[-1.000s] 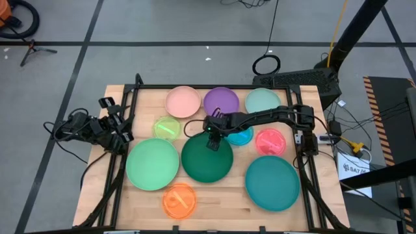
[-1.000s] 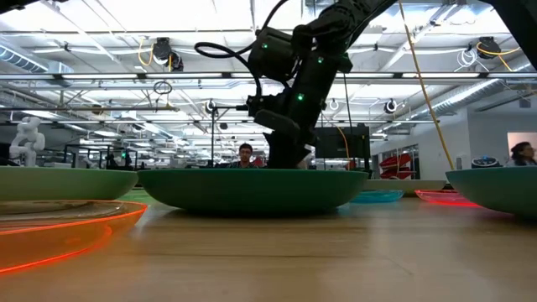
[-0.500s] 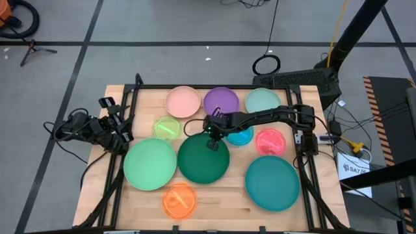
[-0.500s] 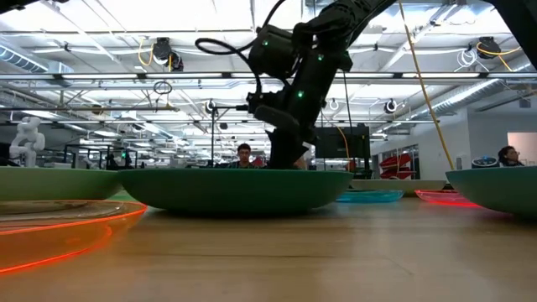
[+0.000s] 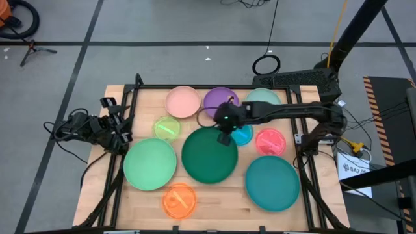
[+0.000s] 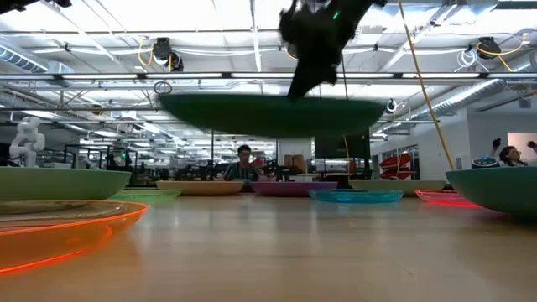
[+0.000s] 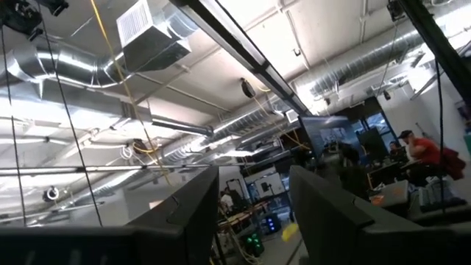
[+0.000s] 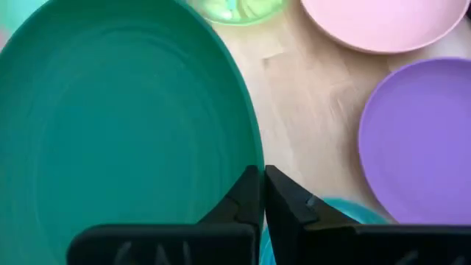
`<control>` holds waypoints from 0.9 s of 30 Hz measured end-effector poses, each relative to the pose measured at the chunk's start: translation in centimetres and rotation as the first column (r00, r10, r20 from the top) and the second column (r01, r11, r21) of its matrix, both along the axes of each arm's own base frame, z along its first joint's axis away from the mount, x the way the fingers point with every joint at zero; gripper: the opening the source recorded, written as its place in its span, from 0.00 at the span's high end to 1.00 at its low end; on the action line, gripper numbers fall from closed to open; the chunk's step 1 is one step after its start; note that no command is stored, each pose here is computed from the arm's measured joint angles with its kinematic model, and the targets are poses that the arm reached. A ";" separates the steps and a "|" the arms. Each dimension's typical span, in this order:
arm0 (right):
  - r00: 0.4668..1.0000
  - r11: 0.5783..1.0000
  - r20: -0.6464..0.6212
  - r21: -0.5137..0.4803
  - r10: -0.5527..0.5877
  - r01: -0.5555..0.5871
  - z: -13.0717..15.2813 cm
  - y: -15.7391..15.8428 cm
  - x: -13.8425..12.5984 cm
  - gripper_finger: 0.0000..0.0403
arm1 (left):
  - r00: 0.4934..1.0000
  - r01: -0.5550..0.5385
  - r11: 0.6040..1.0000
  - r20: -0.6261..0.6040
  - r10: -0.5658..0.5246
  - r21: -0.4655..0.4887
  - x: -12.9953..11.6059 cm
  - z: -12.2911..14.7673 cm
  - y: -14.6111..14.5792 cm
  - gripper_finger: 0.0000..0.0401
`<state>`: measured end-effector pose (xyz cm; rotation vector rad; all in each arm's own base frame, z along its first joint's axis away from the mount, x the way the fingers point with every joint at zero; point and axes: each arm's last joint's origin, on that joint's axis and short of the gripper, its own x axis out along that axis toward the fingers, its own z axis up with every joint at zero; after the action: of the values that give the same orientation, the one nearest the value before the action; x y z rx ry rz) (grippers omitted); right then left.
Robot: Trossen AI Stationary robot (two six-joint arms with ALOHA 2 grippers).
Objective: Stack plastic plates
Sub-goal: Stack the green plate on top of the blue plate
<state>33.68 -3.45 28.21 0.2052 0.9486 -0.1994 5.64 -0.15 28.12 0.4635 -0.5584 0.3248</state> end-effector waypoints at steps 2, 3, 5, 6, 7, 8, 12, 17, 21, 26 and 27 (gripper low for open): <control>1.000 1.000 -0.011 0.011 0.004 -0.004 1.4 0.7 -1.5 1.00 | 1.000 0.014 1.000 0.003 -0.014 -0.019 0.0 0.0 0.0 0.57; 1.000 1.000 -0.028 0.020 0.004 -0.004 1.9 1.1 -2.3 1.00 | 1.000 0.022 0.999 0.005 -0.022 -0.030 0.0 0.0 0.0 0.57; 0.998 0.999 -0.067 0.041 -0.002 0.004 2.7 1.9 -3.9 1.00 | 0.999 0.038 0.998 0.008 -0.038 -0.052 0.0 0.0 0.0 0.57; 0.996 0.999 -0.092 0.053 -0.007 0.012 3.0 2.4 -4.6 1.00 | 0.999 0.044 0.997 0.006 -0.044 -0.061 0.0 -0.1 0.0 0.57; 0.993 0.998 -0.115 0.064 -0.012 0.020 3.3 2.8 -5.4 1.00 | 0.999 0.050 0.996 0.003 -0.050 -0.068 0.1 -0.1 0.0 0.57; 0.990 0.997 -0.138 0.076 -0.017 0.028 3.6 3.3 -6.1 1.00 | 0.998 0.055 0.996 -0.001 -0.055 -0.075 0.1 -0.2 0.0 0.57; 0.974 0.991 -0.223 0.117 -0.040 0.068 3.9 5.1 -8.6 1.00 | 0.997 0.077 0.991 -0.018 -0.079 -0.106 0.3 -0.4 -0.1 0.57; 0.948 0.979 -0.307 0.151 -0.087 0.139 2.8 6.9 -11.9 1.00 | 0.993 0.103 0.984 -0.043 -0.110 -0.148 0.5 -0.7 -0.1 0.57; 0.936 0.966 -0.330 0.175 -0.124 0.189 1.4 7.6 -14.6 1.00 | 0.990 0.126 0.974 -0.044 -0.137 -0.189 0.5 -0.8 -0.1 0.57; 0.916 0.946 -0.358 0.188 -0.183 0.263 -1.1 7.5 -17.6 1.00 | 0.986 0.148 0.962 -0.048 -0.162 -0.228 0.6 -0.9 -0.1 0.57; 0.910 0.943 -0.366 0.187 -0.192 0.274 -1.6 7.5 -18.1 1.00 | 0.985 0.148 0.961 -0.054 -0.165 -0.232 0.7 -1.0 -0.1 0.57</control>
<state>15.61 4.05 26.64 0.5187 1.2981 -0.3540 6.29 -0.28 27.13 0.2073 -0.4772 0.2159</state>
